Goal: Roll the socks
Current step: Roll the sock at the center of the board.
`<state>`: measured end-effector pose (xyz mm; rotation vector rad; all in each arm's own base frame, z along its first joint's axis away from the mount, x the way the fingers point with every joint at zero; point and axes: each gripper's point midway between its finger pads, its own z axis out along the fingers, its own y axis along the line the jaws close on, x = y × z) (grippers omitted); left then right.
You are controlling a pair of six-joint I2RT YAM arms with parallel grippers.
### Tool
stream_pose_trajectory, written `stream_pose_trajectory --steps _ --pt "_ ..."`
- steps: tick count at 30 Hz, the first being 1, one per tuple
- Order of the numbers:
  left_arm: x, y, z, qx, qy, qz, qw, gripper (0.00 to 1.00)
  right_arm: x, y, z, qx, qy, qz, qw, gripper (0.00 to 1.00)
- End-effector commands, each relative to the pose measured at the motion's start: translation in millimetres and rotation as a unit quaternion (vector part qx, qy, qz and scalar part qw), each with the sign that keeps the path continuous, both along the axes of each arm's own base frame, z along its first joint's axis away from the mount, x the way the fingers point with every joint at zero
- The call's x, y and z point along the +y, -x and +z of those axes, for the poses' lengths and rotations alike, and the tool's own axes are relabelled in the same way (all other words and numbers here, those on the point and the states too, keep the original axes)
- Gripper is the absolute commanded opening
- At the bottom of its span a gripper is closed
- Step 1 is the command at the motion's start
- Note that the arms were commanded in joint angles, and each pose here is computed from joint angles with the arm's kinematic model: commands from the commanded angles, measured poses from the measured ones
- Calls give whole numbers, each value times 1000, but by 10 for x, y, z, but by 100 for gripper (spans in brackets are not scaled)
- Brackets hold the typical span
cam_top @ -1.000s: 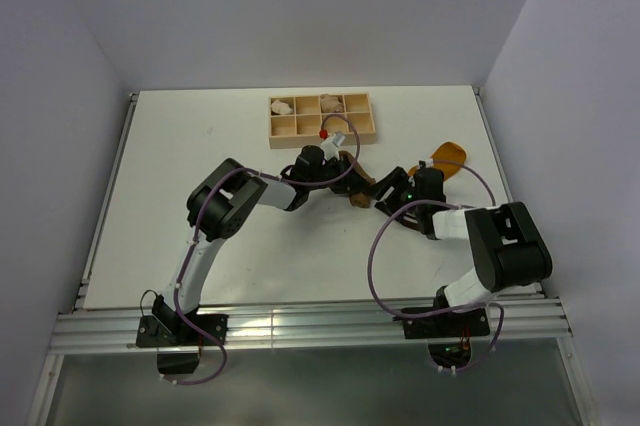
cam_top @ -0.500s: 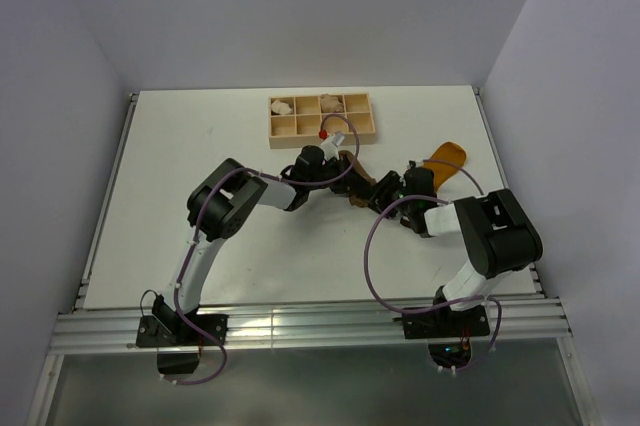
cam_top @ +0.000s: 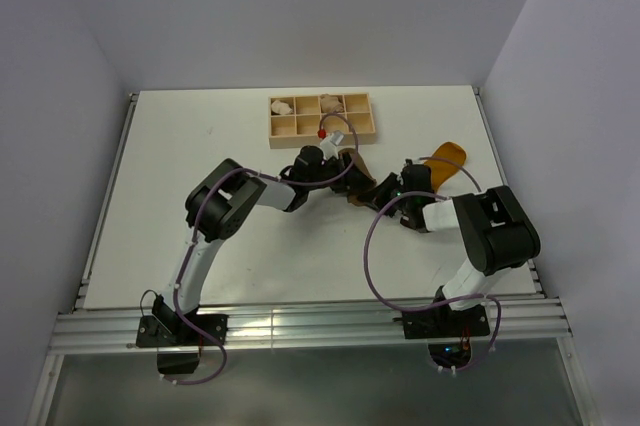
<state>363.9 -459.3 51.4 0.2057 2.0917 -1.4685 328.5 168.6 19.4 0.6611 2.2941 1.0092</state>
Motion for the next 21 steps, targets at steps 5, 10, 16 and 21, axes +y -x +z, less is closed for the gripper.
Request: stream_pose_trajectory --steps 5,10,16,21 --pt "442 -146 -291 11 -103 52 993 61 -68 96 -216 53 65 28 996 0" --pt "574 -424 -267 3 -107 87 990 62 -25 109 -215 69 69 51 994 0" --pt "668 -653 -243 -19 -116 114 987 61 -17 144 -214 84 83 83 990 0" --pt "663 -756 -60 -52 -113 118 985 61 -18 186 -210 90 94 107 986 0"
